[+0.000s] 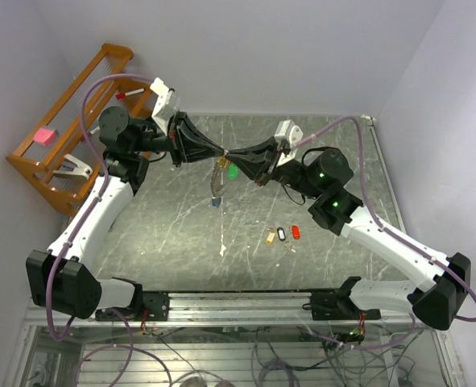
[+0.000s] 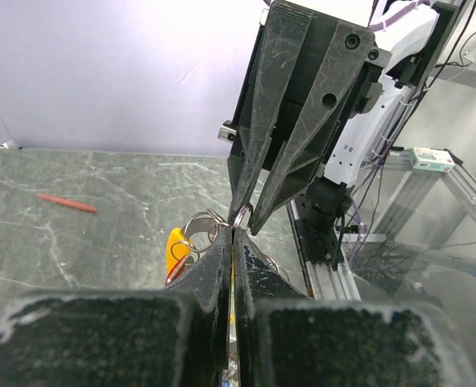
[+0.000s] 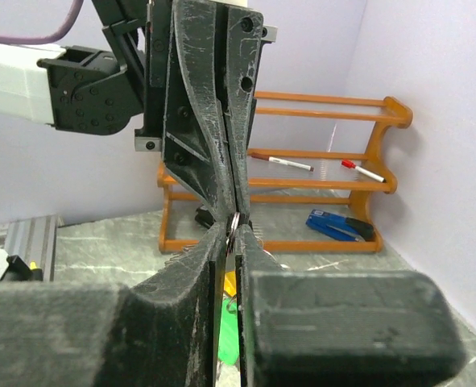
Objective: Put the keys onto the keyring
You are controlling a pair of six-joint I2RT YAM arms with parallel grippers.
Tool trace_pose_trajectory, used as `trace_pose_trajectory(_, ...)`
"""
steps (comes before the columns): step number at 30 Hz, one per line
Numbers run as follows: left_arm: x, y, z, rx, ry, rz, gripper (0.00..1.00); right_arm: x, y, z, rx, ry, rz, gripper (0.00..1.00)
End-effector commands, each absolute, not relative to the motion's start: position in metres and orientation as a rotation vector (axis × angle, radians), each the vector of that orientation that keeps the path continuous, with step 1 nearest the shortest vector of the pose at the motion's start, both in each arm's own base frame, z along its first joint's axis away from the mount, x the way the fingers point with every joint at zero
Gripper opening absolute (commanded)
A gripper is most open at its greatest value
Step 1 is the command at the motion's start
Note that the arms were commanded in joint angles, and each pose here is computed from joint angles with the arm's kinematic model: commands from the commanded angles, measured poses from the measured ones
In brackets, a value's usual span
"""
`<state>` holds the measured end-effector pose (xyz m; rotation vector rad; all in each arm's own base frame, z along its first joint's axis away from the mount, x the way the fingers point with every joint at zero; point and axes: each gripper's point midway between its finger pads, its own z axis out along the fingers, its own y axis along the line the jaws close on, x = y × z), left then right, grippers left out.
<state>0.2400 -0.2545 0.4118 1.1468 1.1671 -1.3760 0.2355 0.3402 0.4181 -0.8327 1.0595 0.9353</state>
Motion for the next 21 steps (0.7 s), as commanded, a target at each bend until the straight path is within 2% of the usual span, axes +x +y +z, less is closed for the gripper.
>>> trace_pose_trajectory(1,0.23,-0.254,0.418,1.211,1.132,-1.363,0.07,0.233,0.34,0.423,-0.848,1.068,0.934,0.09)
trace_pose_trajectory(5,0.229,-0.252,0.411,1.224,1.167,-1.382,0.07,0.232,0.333,0.421,-0.857,1.104,0.902,0.1)
trace_pose_trajectory(10,0.232,-0.247,0.408,1.23,1.192,-1.383,0.07,0.23,0.325,0.423,-0.864,1.14,0.873,0.25)
trace_pose_trajectory(15,0.236,-0.242,0.406,1.222,1.214,-1.379,0.07,0.226,0.318,0.424,-0.877,1.181,0.866,0.32)
trace_pose_trajectory(21,0.234,-0.239,0.401,1.224,1.226,-1.395,0.07,0.213,0.323,0.42,-0.977,1.25,0.944,0.33)
